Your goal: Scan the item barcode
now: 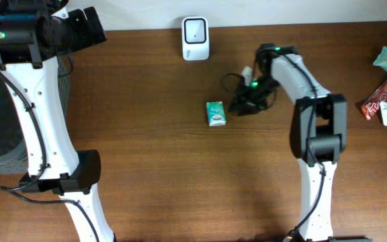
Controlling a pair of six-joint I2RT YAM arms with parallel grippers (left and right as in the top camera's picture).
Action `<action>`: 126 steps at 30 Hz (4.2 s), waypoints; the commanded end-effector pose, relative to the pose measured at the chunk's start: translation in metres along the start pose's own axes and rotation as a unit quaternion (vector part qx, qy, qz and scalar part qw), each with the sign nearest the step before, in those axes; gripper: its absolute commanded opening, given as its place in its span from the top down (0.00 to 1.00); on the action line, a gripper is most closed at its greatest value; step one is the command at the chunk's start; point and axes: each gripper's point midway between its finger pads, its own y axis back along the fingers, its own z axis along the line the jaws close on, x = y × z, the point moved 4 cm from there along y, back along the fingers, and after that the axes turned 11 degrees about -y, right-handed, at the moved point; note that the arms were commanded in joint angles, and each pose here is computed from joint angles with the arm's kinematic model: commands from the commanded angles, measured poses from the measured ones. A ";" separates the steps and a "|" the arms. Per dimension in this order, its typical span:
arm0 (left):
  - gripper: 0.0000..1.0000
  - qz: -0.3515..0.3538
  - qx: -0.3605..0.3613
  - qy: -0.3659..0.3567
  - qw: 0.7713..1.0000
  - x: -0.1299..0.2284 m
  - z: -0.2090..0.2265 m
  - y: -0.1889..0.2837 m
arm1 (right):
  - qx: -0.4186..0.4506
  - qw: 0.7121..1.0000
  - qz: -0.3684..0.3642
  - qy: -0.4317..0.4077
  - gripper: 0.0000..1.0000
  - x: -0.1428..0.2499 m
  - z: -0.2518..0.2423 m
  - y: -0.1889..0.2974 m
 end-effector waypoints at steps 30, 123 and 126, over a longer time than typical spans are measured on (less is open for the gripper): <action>0.01 0.000 -0.005 -0.001 1.000 0.000 0.003 -0.002 | -0.034 0.994 -0.048 0.094 0.96 0.007 0.062 -0.021; 0.01 0.000 -0.005 -0.001 1.000 0.000 0.003 -0.002 | 0.053 0.847 -0.516 0.118 0.01 0.364 0.019 0.329; 0.01 0.000 -0.005 -0.001 1.000 0.000 0.003 -0.002 | 0.037 0.833 -0.538 0.126 0.01 0.386 0.012 0.334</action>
